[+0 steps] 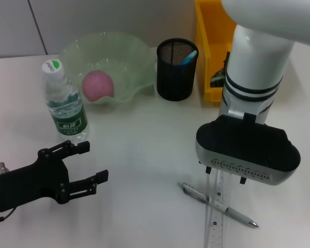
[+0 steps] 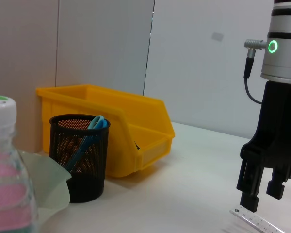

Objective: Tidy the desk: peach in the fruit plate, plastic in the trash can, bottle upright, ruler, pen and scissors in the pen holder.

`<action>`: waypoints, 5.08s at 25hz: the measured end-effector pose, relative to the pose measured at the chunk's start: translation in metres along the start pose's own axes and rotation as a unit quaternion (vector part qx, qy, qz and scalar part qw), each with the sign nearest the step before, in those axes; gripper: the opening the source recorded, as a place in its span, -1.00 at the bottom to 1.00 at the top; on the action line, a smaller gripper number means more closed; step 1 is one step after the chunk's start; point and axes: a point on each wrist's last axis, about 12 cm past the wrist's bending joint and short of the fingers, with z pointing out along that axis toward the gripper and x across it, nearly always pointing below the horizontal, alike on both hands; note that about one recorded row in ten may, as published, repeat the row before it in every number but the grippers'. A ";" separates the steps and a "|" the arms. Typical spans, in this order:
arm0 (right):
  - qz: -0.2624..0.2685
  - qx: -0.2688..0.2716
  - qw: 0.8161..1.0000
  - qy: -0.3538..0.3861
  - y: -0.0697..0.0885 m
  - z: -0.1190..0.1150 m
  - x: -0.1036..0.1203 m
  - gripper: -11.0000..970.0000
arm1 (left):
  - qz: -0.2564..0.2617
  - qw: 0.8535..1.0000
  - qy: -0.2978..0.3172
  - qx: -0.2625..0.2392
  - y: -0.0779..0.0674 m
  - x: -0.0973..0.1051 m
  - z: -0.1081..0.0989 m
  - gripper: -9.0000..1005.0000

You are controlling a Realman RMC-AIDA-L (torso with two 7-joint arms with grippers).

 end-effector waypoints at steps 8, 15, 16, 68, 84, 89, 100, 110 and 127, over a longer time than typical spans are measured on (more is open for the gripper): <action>-0.017 -0.006 1.000 0.005 -0.001 0.007 -0.003 0.40 | 0.001 1.000 -0.001 0.001 0.000 0.000 -0.001 0.68; -0.025 -0.003 0.999 0.019 -0.003 0.020 -0.003 0.41 | 0.000 1.000 -0.001 0.000 -0.001 0.000 -0.001 0.68; -0.026 -0.003 0.999 0.019 -0.003 0.021 -0.003 0.41 | 0.000 1.000 -0.001 0.000 -0.001 0.000 -0.001 0.68; -0.016 0.019 0.999 0.033 -0.003 0.036 -0.001 -0.20 | 0.000 1.000 -0.011 -0.008 -0.001 0.001 -0.003 0.68; 0.109 0.093 0.990 -0.005 0.001 0.002 0.023 -0.20 | 0.004 0.999 -0.040 -0.032 0.000 -0.001 -0.010 0.68; 0.157 0.125 0.979 -0.021 0.008 -0.003 0.033 -0.20 | 0.004 0.998 -0.049 -0.036 0.001 -0.003 -0.010 0.68; 0.282 0.242 0.924 -0.092 0.029 -0.011 0.049 -0.20 | 0.007 0.996 -0.081 -0.043 0.002 -0.010 -0.013 0.68; 0.381 0.331 0.844 -0.181 0.052 0.002 0.052 -0.20 | 0.027 0.985 -0.159 -0.059 -0.009 -0.010 -0.025 0.68; 0.475 0.474 0.629 -0.392 0.069 0.039 0.056 -0.20 | -0.001 0.967 -0.243 -0.072 -0.018 -0.008 -0.014 0.68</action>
